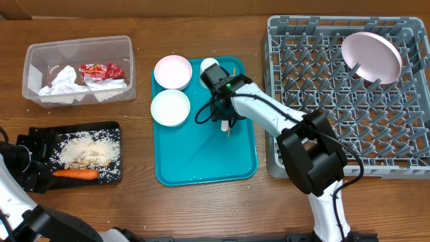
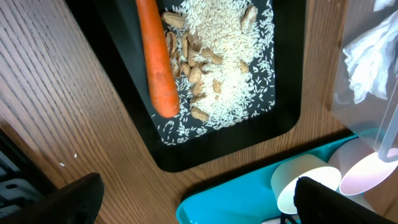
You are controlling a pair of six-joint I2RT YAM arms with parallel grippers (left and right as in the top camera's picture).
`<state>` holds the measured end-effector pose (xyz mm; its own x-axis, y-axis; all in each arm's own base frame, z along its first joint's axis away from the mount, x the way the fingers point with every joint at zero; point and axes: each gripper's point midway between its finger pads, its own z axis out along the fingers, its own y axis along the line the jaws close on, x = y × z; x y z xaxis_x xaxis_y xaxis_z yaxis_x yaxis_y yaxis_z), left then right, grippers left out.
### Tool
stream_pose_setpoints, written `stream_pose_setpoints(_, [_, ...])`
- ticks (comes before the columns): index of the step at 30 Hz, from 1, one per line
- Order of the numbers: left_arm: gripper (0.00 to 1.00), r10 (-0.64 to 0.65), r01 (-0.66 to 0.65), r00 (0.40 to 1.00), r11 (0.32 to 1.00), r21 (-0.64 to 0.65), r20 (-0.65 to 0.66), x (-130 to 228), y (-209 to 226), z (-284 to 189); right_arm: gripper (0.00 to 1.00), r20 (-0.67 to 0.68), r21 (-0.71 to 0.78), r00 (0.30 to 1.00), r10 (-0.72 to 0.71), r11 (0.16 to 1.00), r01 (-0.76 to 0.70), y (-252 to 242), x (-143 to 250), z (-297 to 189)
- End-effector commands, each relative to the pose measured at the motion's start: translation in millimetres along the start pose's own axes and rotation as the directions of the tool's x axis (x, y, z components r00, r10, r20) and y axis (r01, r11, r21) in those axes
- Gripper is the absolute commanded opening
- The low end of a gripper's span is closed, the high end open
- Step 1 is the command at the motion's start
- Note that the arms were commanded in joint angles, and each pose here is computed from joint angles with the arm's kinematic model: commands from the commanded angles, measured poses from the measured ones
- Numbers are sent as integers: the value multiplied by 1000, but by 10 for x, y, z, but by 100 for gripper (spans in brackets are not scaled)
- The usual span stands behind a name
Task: Sort waste into correct bins and load items into the dishwasher rack
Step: 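Move the right gripper to the white fork and grasp it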
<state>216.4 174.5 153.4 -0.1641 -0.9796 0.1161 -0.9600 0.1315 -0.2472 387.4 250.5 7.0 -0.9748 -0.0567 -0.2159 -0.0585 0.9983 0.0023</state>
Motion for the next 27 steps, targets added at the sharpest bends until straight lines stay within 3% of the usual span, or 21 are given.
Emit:
stream_pose_setpoints(1, [100,-18,18,1000,1000,1,-7,-4,6,15,44,-50,17,999,17,1000,-17,-15,123,124])
stream_pose_setpoints(7, [100,-18,18,1000,1000,1,-7,-4,6,15,43,-96,2,995,13,1000,-13,5,215,89])
stream_pose_setpoints(15, [100,-18,18,1000,1000,1,-7,-4,6,15,23,-138,36,990,35,999,-30,-163,272,17])
stream_pose_setpoints(27, [100,-18,18,1000,1000,1,-7,-4,6,15,21,-105,49,993,49,998,-44,-242,125,-280])
